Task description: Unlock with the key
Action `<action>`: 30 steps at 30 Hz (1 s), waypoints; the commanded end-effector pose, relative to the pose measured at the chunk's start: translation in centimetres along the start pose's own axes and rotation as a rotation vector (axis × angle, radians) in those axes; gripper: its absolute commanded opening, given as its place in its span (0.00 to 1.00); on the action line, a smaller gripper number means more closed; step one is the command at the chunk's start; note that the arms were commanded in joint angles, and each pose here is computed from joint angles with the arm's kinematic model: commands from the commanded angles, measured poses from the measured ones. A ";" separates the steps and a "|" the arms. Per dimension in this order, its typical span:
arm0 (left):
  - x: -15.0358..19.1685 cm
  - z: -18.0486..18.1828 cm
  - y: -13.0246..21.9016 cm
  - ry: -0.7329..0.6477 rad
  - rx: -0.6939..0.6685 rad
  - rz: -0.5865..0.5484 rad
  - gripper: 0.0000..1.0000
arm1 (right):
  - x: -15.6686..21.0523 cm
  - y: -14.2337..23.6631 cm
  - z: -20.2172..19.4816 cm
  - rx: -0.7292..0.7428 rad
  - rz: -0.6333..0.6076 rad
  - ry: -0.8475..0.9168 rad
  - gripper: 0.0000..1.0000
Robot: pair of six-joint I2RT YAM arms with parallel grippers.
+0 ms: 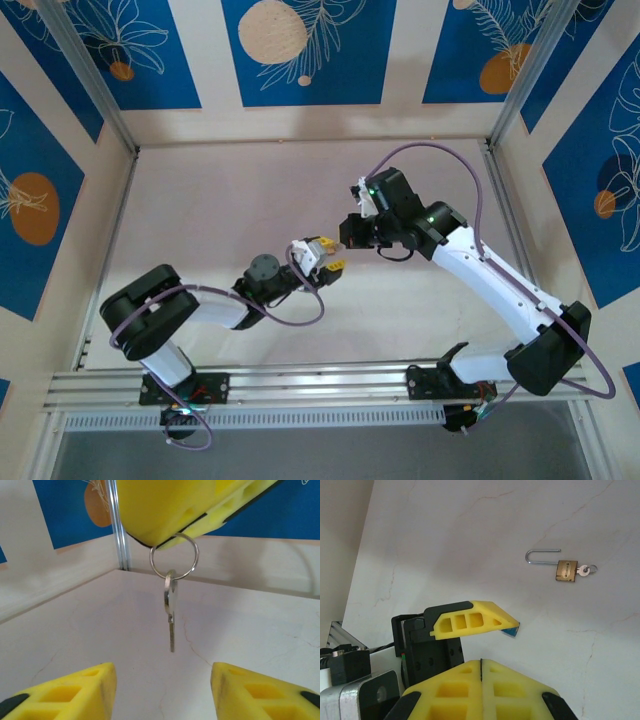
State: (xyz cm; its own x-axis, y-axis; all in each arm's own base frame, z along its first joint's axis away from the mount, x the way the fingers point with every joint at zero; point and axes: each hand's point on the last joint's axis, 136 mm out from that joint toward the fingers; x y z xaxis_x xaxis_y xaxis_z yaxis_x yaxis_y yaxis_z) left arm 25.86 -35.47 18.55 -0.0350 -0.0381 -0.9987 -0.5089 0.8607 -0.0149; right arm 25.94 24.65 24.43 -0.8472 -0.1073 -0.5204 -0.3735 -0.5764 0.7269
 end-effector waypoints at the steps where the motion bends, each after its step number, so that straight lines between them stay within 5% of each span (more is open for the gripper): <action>1: -2.8 -0.5 -0.3 0.013 0.019 -0.113 0.47 | 0.7 0.4 0.0 -0.021 0.005 -0.023 0.00; 15: -1.9 -1.5 -0.1 0.042 0.079 -0.086 0.25 | 1.0 0.7 -0.8 -0.019 -0.008 -0.044 0.00; 26: -2.0 -1.9 -0.4 0.041 0.087 -0.091 0.25 | 1.2 0.6 -0.3 -0.057 -0.002 -0.056 0.00; 30: -1.9 -2.1 -0.4 0.045 0.096 -0.091 0.18 | 1.4 0.4 -0.4 -0.060 0.002 -0.061 0.00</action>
State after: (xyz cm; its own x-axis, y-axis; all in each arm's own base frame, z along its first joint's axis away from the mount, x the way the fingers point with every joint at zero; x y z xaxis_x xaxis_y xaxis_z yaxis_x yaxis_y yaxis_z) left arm 24.87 -36.19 19.46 -0.0490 -0.0982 -0.9940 -0.4565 0.8873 -0.0652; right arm 25.21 23.88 23.78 -0.8635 -0.0697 -0.4996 -0.3628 -0.6023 0.7110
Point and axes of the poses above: each hand's point on the last joint's axis, 136 mm out from that joint toward the fingers, its own y axis back along the fingers, its own z axis along the line the jaws close on, x = y × z, and after that the axes turned 6 degrees about y, right-handed
